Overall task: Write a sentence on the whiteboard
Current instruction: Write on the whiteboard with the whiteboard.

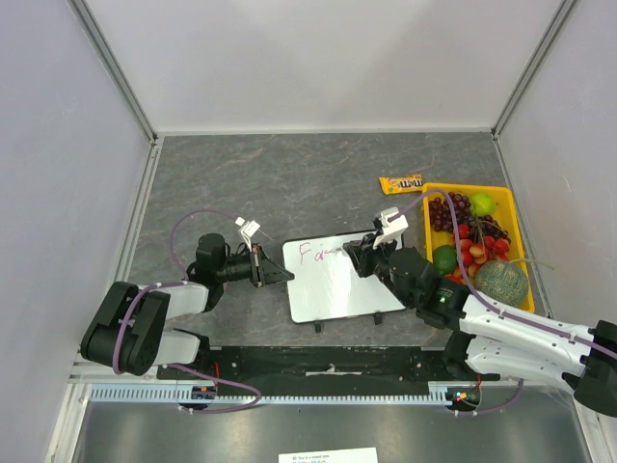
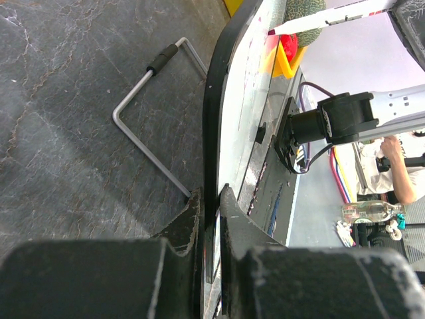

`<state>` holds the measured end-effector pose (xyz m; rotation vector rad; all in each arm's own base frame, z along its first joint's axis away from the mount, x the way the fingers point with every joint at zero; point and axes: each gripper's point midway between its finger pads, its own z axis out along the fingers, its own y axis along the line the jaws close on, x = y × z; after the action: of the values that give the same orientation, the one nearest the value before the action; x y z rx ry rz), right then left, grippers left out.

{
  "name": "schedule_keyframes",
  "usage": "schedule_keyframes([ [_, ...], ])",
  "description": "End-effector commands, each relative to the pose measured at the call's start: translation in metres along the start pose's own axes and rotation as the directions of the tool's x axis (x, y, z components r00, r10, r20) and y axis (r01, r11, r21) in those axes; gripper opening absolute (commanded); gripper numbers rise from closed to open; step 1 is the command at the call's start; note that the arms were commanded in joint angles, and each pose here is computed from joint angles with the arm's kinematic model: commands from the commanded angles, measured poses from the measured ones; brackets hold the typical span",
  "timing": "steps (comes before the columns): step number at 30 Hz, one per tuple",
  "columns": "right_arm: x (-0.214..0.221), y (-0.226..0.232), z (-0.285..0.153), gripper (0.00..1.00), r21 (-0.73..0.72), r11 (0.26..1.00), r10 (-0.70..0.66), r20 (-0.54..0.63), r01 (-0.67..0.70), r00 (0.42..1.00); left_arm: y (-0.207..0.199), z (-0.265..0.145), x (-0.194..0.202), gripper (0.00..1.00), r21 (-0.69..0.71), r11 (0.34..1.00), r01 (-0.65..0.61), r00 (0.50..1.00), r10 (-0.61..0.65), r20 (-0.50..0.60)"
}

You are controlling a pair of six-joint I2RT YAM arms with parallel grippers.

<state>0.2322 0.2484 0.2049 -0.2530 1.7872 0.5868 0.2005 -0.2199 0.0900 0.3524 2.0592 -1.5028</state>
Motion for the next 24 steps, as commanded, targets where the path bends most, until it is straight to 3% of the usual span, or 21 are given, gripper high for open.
schedule_keyframes([
  [1, -0.004, -0.012, -0.001, 0.0, 0.054, 0.998, -0.01, 0.009, 0.01, 1.0, 0.014, 0.002, -0.002, 0.02, -0.061, 0.998, -0.035, 0.999, 0.035, 0.01],
  [24, -0.039, 0.013, -0.002, 0.0, -0.052, 0.998, 0.044, 0.117, -0.038, 0.992, 0.014, 0.002, -0.002, 0.02, -0.06, 0.998, -0.035, 0.999, 0.035, 0.009],
])
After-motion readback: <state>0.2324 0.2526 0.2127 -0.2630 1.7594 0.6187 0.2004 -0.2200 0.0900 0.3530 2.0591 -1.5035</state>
